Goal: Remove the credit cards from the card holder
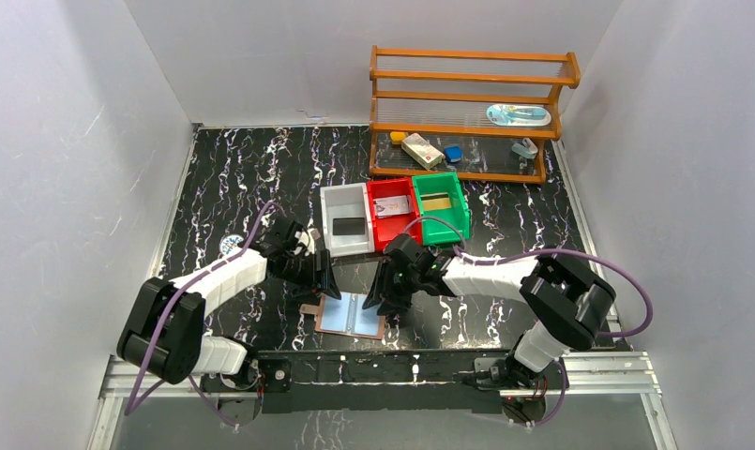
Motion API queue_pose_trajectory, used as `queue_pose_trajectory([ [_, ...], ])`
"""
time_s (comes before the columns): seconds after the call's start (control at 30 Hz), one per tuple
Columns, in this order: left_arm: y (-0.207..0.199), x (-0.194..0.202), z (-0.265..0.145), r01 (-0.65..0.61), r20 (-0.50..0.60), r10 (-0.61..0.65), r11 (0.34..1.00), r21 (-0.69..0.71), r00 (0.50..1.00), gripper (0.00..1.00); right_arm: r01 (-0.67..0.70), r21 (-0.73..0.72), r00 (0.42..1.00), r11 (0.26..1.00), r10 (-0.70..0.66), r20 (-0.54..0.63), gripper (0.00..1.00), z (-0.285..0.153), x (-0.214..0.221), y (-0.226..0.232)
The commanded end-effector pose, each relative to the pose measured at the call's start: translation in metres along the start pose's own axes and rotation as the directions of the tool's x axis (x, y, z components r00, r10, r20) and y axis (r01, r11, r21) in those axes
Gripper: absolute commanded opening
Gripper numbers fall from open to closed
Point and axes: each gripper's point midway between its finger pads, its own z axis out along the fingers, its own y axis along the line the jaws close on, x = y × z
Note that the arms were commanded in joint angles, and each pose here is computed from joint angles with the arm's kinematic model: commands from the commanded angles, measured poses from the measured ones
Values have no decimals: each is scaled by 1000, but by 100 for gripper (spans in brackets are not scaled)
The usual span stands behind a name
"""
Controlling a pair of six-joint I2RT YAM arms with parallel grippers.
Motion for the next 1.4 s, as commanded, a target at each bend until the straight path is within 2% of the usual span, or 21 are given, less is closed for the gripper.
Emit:
queue_pose_trajectory([
  [0.0, 0, 11, 0, 7, -28, -7, 1000, -15, 1000, 63, 13, 14, 999, 1000, -14, 50, 54, -11, -9, 11],
  [0.37, 0, 15, -1, -5, -25, 4, 999, -46, 1000, 61, 10, 53, 999, 999, -13, 49, 52, -10, -7, 5],
  [0.5, -4, 19, 1, -21, -53, 20, 1000, -23, 998, 56, 17, 24, 1000, 1000, -17, 22, 50, -2, -4, 8],
  [0.63, -7, 24, 4, -38, -80, 36, 999, -17, 996, 50, 37, -48, 999, 998, -37, -12, 41, 4, -2, 26],
  [0.87, -5, 24, 4, -34, -62, 32, 999, -31, 998, 47, 99, -96, 995, 990, -96, 35, 19, -8, -10, 47],
  [0.97, -5, 24, 4, -33, -62, 31, 999, -31, 998, 47, 113, -138, 994, 984, -110, 28, 17, -10, -8, 56],
  [1.03, -5, 24, 4, -35, -62, 33, 999, -31, 998, 46, 115, -132, 993, 984, -113, 25, 19, -10, -8, 57],
  [1.27, -4, 23, 3, -35, -50, 33, 999, -38, 998, 46, 102, 90, 991, 991, -109, 76, 51, -19, -18, 19],
  [1.37, -3, 23, 4, -32, -53, 30, 999, -41, 998, 46, 104, 138, 990, 985, -115, 81, 57, -25, -18, 9],
])
